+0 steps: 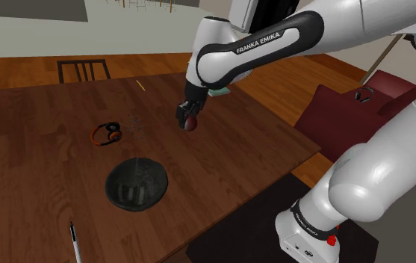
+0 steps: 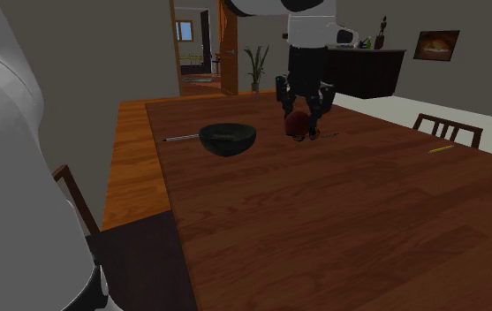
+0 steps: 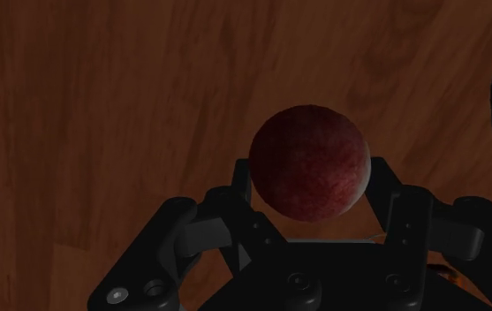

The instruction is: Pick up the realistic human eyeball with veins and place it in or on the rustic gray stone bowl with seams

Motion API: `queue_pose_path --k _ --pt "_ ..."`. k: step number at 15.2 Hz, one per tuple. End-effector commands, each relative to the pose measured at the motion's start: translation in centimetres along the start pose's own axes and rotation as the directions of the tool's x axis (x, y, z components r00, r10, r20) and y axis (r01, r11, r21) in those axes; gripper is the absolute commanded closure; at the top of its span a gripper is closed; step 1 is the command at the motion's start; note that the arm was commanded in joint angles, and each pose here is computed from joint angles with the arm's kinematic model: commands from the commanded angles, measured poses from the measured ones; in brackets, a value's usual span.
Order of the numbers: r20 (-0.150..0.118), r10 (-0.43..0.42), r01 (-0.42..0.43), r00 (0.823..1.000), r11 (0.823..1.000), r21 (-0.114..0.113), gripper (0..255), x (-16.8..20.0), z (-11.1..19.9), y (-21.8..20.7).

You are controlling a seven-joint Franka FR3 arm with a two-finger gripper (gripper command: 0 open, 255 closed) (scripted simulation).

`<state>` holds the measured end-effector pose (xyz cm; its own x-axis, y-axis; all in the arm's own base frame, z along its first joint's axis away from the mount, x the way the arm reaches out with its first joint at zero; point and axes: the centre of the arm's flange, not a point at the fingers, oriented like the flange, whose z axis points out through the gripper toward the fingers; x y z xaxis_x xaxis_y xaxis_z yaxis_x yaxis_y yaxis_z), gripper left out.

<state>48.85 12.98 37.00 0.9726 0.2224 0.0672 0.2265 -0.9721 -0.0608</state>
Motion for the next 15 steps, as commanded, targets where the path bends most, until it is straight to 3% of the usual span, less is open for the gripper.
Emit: queue_pose_path --k 1,4,15 --pt "0.000 0.000 0.000 1.000 1.000 0.000 255 0.0 -1.1 -0.1" --pt "0.000 0.000 0.000 1.000 1.000 0.000 255 0.1 -2.4 -0.2" --pt "0.000 0.000 0.000 1.000 1.000 0.000 255 -0.7 -1.7 -14.6"
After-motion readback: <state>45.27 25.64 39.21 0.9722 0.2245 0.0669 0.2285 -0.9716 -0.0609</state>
